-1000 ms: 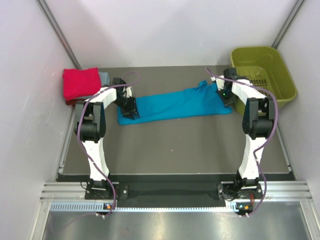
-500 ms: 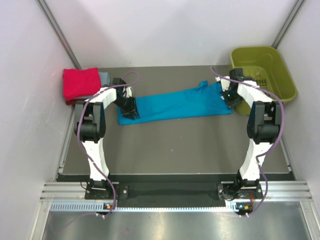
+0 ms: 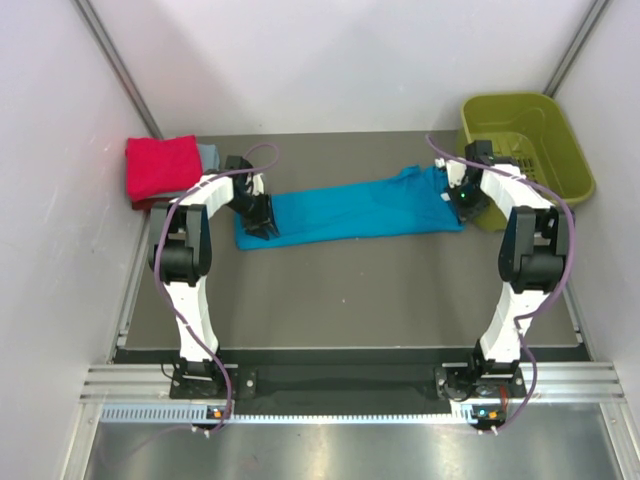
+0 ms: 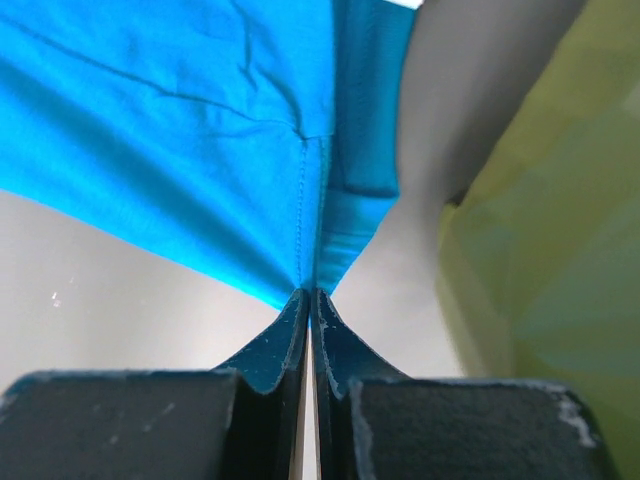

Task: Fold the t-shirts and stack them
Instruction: Fold the tshirt

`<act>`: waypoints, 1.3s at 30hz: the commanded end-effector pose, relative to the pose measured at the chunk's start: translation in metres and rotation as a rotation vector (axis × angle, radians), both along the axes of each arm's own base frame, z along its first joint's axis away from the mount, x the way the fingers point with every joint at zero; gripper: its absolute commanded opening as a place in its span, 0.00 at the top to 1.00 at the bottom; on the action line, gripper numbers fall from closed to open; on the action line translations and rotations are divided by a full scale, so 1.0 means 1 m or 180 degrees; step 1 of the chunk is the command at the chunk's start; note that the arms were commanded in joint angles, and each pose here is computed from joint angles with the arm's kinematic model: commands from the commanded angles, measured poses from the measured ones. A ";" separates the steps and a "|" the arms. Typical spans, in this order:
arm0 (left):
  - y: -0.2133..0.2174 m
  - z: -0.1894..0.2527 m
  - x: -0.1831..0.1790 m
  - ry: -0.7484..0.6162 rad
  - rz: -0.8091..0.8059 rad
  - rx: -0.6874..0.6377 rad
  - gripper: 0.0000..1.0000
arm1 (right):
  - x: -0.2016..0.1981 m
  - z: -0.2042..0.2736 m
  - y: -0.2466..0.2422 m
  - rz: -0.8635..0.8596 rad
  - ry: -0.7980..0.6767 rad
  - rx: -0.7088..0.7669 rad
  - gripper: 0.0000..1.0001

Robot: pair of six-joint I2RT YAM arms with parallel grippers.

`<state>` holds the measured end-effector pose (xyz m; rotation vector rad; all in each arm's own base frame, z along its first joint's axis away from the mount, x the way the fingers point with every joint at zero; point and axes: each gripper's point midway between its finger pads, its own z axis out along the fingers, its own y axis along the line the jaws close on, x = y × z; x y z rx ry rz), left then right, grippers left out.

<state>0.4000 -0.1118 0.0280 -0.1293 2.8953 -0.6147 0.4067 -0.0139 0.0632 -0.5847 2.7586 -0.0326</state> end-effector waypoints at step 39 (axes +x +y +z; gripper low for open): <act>0.101 0.023 0.032 -0.0345 0.0287 0.0879 0.33 | 0.084 -0.002 0.105 0.0217 -0.0201 0.1022 0.56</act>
